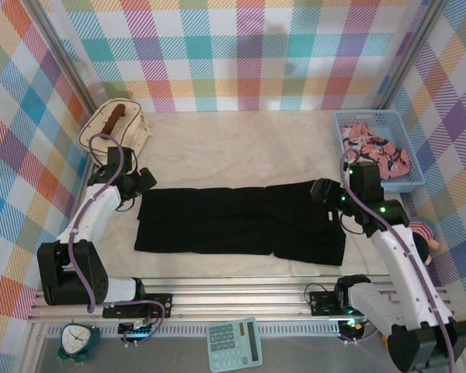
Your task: Fold and stack the mixed laundry pile
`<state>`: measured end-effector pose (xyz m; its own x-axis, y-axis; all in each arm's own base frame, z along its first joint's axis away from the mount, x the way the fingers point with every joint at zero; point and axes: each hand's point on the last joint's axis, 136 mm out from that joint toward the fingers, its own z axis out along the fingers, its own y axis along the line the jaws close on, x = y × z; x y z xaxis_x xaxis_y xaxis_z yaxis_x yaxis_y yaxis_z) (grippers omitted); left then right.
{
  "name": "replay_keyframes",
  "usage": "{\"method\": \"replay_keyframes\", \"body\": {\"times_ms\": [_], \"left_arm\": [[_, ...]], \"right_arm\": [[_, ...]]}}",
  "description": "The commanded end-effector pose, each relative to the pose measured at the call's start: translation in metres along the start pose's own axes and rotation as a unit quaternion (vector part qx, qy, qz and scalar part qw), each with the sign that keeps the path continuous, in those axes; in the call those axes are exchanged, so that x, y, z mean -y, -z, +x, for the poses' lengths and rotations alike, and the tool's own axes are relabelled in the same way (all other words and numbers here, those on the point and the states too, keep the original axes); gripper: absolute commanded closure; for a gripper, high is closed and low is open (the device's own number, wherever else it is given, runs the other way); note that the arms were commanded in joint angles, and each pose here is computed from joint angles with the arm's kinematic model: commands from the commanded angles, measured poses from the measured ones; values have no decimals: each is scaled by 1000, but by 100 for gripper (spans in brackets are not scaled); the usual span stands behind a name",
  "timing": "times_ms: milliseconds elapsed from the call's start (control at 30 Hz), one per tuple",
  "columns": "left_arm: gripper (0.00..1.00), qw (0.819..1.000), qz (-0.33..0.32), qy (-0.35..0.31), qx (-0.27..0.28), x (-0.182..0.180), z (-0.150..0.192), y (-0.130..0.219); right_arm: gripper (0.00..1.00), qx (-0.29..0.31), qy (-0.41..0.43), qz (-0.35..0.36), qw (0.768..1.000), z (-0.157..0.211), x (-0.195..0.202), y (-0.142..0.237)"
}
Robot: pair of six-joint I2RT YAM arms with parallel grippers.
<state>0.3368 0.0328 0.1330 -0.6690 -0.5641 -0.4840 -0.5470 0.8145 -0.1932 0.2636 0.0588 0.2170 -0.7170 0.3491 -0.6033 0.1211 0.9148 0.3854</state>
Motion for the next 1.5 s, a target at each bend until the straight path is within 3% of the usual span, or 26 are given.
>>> {"method": "replay_keyframes", "body": {"times_ms": [0,133,300,400,533,833,967,1200,1467], "left_arm": [[4,999,30,20,5,12,-7,3],[10,996,87,22,5,43,-7,-1],[18,991,136,-5,-11,89,5,-22],[20,991,135,-7,-21,103,6,-43],[21,994,108,-8,-29,105,6,-73],[20,996,35,-30,-70,85,28,-124],[19,996,15,-36,-85,76,37,-137],[19,994,-14,-31,-102,57,46,-146],[19,993,-23,-32,-110,48,52,-145]], "right_arm": [[30,53,7,11,999,-22,3,1],[33,36,9,26,999,-27,7,-39],[47,-20,9,80,997,-23,27,-113],[55,-44,4,154,987,-31,52,-141],[57,-50,-1,210,976,-39,76,-164],[64,-83,-15,194,977,-42,73,-217],[68,-100,-23,185,977,-41,70,-228],[100,-107,-63,243,962,-26,104,-197],[100,-106,-89,232,963,-20,110,-173]]}}
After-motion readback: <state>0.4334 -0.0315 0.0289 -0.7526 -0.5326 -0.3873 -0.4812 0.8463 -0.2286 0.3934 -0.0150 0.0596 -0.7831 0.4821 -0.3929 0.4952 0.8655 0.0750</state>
